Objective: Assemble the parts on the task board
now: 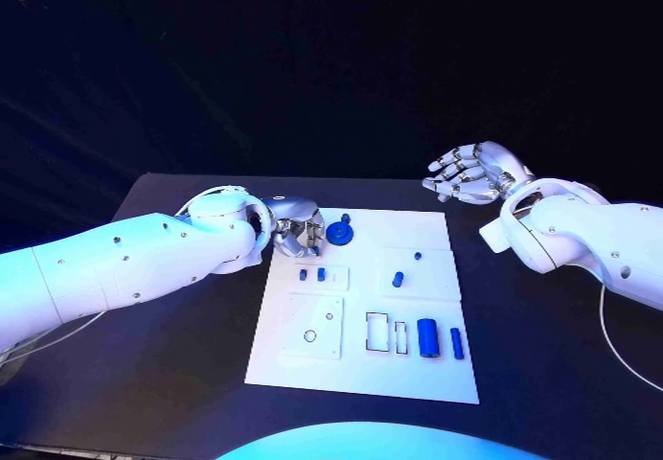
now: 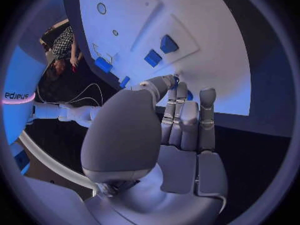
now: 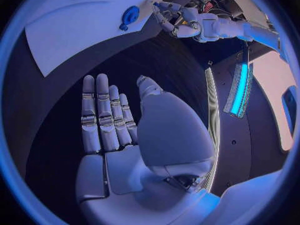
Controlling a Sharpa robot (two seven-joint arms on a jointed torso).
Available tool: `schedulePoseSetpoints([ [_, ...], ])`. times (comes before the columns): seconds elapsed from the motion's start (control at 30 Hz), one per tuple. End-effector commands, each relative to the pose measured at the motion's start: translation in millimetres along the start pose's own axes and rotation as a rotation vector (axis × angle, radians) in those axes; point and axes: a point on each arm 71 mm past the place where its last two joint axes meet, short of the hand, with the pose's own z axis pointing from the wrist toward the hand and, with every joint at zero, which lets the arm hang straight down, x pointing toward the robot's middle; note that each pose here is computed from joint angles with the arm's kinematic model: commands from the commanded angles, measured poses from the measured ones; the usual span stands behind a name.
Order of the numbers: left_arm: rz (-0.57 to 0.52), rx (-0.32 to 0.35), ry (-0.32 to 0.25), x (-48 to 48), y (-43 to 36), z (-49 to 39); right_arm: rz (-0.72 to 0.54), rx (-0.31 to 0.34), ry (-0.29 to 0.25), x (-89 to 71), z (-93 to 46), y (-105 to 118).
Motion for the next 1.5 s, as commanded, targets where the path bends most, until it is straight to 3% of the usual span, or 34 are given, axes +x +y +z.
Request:
schedulePoseSetpoints([
  [0.03, -0.010, -0.003, 0.026, 1.7, -1.4, 1.6, -0.003, -0.018, 0.013, 1.5, -0.2, 1.7],
  [1.5, -0.012, -0.008, 0.048, 5.6, -0.4, 9.4, -0.003, -0.017, 0.014, 1.9, 0.3, 1.8],
])
